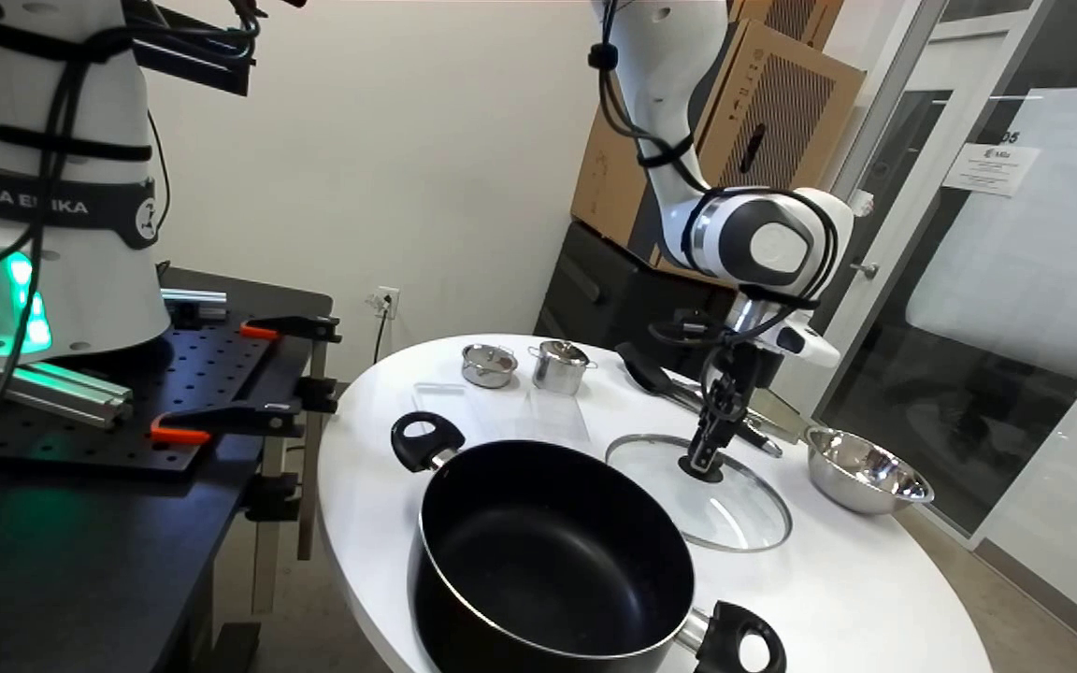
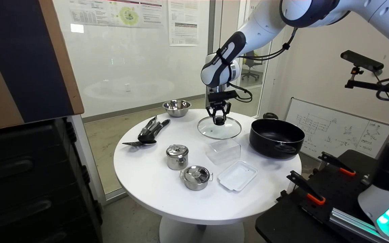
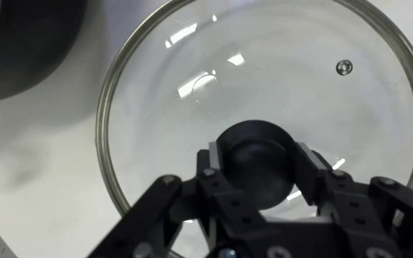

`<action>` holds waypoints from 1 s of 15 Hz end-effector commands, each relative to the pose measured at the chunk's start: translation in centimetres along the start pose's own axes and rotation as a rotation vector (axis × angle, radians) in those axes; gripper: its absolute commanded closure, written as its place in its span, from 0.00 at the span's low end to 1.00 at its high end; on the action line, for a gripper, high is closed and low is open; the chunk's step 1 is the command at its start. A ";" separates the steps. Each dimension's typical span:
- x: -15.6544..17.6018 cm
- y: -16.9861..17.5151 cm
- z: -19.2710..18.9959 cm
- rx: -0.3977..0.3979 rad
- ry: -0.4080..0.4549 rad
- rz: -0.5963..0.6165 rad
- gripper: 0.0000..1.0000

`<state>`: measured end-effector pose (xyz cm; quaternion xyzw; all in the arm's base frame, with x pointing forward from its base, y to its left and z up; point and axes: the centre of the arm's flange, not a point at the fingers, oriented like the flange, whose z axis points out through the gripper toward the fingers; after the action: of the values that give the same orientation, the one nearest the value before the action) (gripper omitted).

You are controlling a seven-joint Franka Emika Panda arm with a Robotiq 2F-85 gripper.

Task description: Remove the glass lid from the black pot and put it on the table

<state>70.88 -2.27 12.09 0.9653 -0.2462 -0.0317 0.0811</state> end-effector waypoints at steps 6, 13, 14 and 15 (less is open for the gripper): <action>1.3 0.8 2.2 -0.026 -0.020 0.043 0.75; 0.9 1.1 2.6 -0.031 -0.031 0.047 0.17; 0.9 1.2 2.4 -0.029 -0.031 0.046 0.11; 0.9 1.3 2.2 -0.026 -0.030 0.046 0.04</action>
<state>70.38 -4.14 9.16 0.9603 -0.2589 -0.0456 0.0930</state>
